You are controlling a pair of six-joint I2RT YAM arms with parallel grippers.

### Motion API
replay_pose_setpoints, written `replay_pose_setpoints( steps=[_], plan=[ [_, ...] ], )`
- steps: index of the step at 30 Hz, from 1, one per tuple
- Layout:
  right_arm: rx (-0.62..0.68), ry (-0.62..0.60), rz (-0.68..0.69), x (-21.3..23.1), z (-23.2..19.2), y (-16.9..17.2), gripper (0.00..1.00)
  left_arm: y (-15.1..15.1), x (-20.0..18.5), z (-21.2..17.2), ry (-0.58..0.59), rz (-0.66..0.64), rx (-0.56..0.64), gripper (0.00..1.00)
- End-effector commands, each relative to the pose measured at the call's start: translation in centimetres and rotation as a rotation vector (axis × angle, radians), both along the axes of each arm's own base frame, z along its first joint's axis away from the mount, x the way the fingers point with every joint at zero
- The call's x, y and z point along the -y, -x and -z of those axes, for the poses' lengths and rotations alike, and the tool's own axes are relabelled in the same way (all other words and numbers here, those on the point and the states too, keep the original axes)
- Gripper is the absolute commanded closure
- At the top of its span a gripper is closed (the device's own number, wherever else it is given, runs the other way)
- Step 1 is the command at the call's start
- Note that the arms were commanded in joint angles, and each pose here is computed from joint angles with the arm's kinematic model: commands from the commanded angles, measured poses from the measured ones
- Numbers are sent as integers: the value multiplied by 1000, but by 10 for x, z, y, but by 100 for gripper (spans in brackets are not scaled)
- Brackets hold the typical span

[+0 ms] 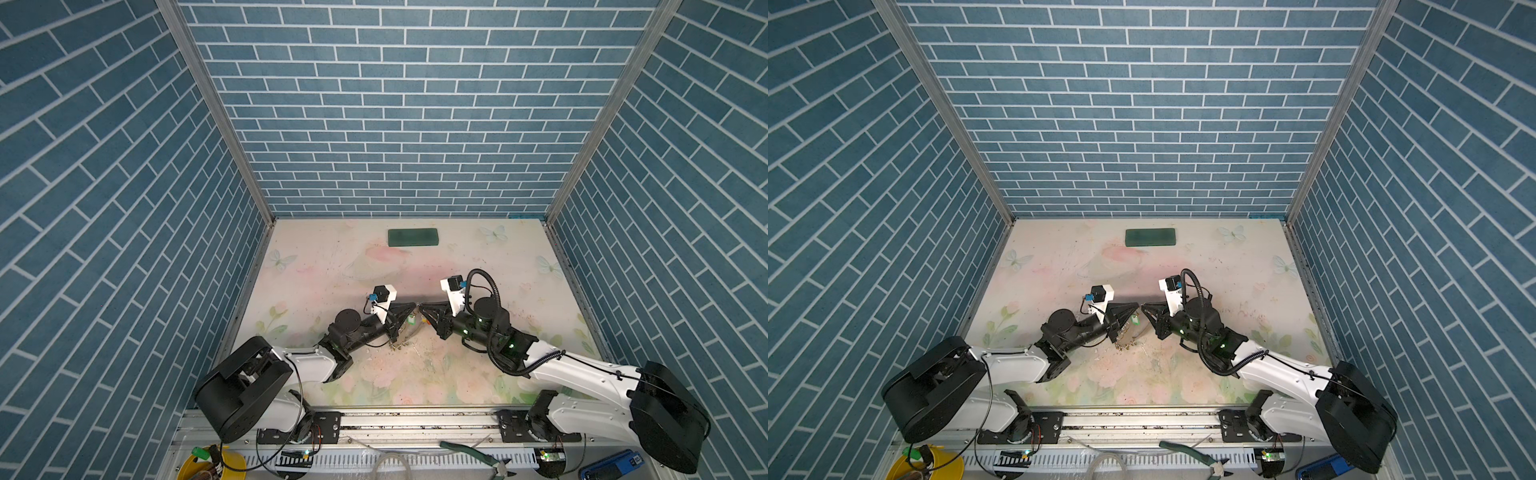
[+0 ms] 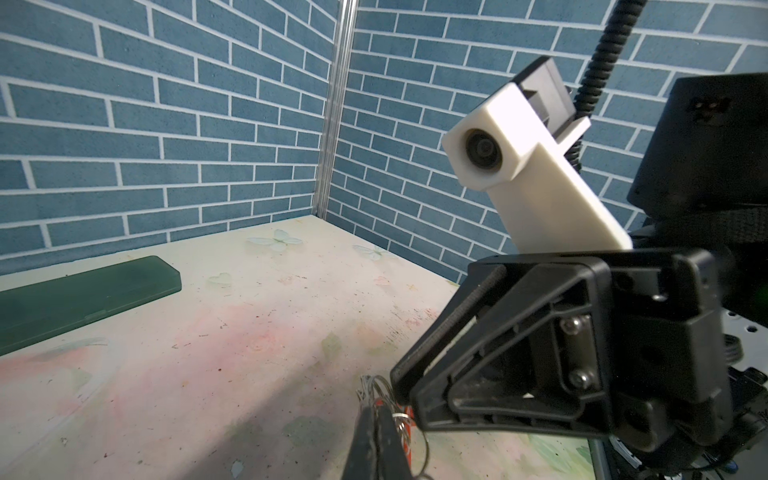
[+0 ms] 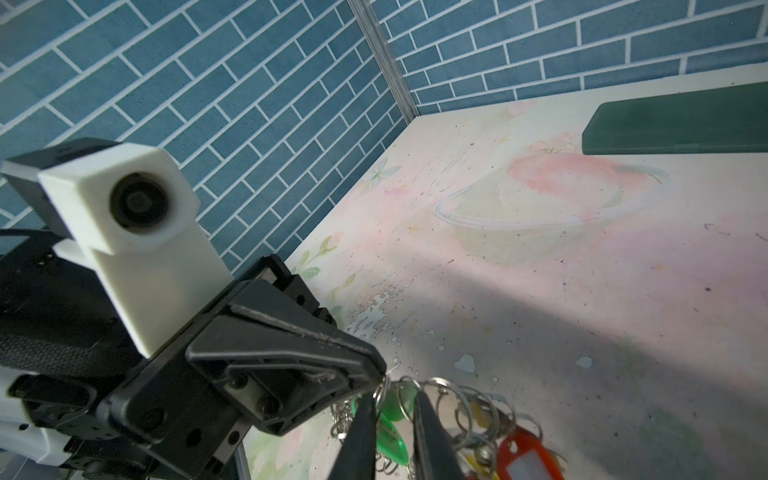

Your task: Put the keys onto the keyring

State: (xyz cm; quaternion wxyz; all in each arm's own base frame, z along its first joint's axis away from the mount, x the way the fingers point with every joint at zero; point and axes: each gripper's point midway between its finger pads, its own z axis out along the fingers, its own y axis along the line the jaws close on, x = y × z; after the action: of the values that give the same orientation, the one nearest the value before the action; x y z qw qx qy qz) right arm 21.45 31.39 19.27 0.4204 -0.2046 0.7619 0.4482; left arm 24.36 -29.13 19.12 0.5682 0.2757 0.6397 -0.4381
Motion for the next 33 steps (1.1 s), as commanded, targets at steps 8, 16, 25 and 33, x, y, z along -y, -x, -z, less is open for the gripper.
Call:
replay_pose_setpoints(
  steps=[8, 16, 25, 33],
  plan=[
    [-122, -83, 35, 0, -6, 3, 79, 0, 0, -12, 31, 1, 48, 100],
    [-140, -114, 13, -6, -12, 5, 79, 1, 0, -11, 29, 3, 45, 100],
    [-165, -92, -10, -13, -5, 8, 80, 1, 0, -12, 33, 4, 48, 100],
    [-159, -72, -26, -18, -5, 8, 95, 2, 1, -11, 31, 13, 48, 100]
  ],
)
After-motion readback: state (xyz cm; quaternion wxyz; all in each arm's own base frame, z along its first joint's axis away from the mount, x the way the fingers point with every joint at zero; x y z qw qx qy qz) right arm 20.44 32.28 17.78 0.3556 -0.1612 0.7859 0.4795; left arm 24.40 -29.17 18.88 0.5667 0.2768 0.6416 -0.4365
